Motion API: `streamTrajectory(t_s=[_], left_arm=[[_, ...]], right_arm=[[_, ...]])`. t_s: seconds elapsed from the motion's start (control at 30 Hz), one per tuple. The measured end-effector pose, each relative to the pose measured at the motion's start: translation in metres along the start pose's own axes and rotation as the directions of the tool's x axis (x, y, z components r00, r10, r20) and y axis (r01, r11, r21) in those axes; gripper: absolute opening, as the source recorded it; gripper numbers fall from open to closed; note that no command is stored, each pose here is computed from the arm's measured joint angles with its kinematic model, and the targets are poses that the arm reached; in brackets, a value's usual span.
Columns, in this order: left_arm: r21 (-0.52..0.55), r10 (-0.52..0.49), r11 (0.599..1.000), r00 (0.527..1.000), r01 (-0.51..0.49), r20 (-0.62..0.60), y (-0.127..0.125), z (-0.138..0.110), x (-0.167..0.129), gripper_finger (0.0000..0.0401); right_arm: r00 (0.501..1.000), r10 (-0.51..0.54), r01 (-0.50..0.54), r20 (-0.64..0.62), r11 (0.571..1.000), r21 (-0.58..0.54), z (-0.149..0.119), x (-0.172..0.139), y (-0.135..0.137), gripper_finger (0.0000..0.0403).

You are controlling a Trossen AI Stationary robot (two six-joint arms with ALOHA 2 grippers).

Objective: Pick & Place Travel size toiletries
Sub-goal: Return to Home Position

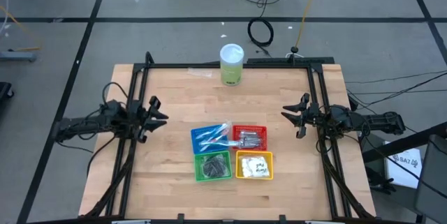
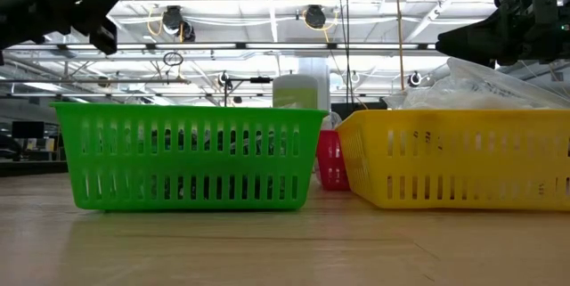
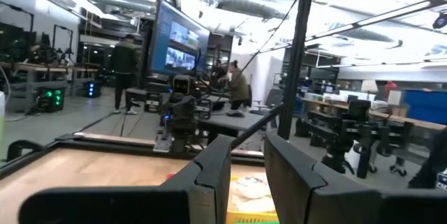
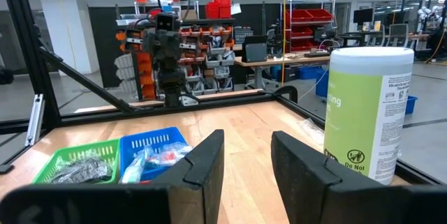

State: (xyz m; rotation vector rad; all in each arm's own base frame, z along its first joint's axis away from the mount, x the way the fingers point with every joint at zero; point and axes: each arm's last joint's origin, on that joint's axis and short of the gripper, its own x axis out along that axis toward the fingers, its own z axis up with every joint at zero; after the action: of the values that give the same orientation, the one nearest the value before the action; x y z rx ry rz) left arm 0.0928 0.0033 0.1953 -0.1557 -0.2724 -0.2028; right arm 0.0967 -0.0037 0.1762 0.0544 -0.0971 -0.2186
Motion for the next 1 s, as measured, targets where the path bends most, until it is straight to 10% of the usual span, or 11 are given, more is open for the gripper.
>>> streamTrajectory(t_s=[1.0], left_arm=[[0.047, 0.230, 0.973, 0.946, -0.226, -0.230, 0.002, -0.026, -0.002, 0.0088]], right_arm=[[1.000, 0.000, 0.000, 0.000, 1.000, 0.000, 0.000, 0.000, 0.000, 0.0110]])
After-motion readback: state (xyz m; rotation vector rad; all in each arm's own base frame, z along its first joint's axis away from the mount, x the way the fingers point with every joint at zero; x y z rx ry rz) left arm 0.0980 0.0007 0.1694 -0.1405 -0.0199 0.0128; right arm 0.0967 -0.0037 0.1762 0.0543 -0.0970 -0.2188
